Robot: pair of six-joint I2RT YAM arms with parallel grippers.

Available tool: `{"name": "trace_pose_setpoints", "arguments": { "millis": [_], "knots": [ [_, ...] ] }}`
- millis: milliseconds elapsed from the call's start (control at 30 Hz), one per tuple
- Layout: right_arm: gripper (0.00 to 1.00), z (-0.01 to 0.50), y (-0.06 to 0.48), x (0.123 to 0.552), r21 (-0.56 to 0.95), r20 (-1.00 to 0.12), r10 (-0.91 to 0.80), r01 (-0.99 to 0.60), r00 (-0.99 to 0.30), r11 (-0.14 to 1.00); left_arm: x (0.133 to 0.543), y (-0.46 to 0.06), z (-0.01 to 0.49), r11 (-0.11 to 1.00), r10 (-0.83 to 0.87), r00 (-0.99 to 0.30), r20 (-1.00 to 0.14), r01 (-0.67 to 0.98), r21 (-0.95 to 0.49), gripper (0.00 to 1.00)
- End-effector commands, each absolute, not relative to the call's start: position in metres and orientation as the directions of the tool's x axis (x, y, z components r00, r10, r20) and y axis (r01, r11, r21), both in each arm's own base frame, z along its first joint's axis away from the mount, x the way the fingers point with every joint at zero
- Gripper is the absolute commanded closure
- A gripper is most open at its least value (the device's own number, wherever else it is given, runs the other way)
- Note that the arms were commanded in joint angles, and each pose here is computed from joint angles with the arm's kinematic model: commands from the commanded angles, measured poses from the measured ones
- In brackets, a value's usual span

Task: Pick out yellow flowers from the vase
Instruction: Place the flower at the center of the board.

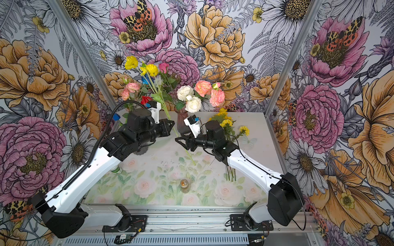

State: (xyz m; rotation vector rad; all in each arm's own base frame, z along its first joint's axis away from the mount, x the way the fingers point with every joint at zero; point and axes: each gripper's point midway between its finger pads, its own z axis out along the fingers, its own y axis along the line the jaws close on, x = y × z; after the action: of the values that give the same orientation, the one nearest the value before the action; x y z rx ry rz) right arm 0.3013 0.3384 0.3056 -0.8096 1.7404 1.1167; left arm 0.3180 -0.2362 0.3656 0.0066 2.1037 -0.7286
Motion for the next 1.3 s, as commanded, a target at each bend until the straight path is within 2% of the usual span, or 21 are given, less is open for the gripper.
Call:
{"name": "trace_pose_setpoints", "arguments": {
  "millis": [0,267,433,600,667,733,800,900,967,1000,1267],
  "knots": [
    [0.58,0.324,0.346,0.307,0.31,-0.938,-0.025,-0.87,-0.346,0.383,0.308,-0.238,0.378,0.792,-0.288,-0.599,-0.747,0.29,-0.538,1.0],
    [0.74,0.321,0.358,0.302,0.31,-0.935,-0.048,-0.878,-0.351,0.365,0.305,-0.237,0.368,0.792,-0.291,-0.611,-0.737,0.278,-0.543,1.0],
    [1.0,0.32,0.359,0.3,0.301,-0.935,-0.065,-0.879,-0.348,0.37,0.306,-0.241,0.364,0.792,-0.279,-0.613,-0.739,0.289,-0.538,1.0],
    [1.0,0.317,0.356,0.3,0.286,-0.933,-0.091,-0.872,-0.348,0.398,0.308,-0.242,0.365,0.799,-0.262,-0.603,-0.754,0.303,-0.52,0.98],
    [1.0,0.317,0.355,0.3,0.279,-0.933,-0.099,-0.869,-0.346,0.409,0.308,-0.242,0.366,0.805,-0.252,-0.596,-0.762,0.309,-0.507,0.89],
    [1.0,0.319,0.351,0.302,0.267,-0.936,-0.099,-0.865,-0.337,0.424,0.309,-0.24,0.367,0.811,-0.248,-0.587,-0.771,0.31,-0.497,0.7],
    [1.0,0.321,0.347,0.302,0.256,-0.939,-0.099,-0.862,-0.33,0.438,0.308,-0.238,0.369,0.815,-0.239,-0.576,-0.782,0.319,-0.484,0.61],
    [1.0,0.326,0.339,0.305,0.244,-0.94,-0.105,-0.852,-0.326,0.464,0.304,-0.236,0.379,0.813,-0.222,-0.55,-0.805,0.351,-0.464,0.33],
    [1.0,0.331,0.334,0.306,0.231,-0.942,-0.108,-0.847,-0.318,0.478,0.302,-0.231,0.386,0.818,-0.221,-0.528,-0.82,0.358,-0.45,0.05],
    [1.0,0.334,0.331,0.306,0.226,-0.943,-0.111,-0.846,-0.315,0.483,0.301,-0.228,0.389,0.822,-0.219,-0.516,-0.828,0.36,-0.441,0.01],
    [1.0,0.368,0.306,0.292,0.149,-0.96,-0.127,-0.842,-0.248,0.518,0.296,-0.204,0.389,0.847,-0.225,-0.477,-0.85,0.335,-0.413,0.01]
  ]
}}
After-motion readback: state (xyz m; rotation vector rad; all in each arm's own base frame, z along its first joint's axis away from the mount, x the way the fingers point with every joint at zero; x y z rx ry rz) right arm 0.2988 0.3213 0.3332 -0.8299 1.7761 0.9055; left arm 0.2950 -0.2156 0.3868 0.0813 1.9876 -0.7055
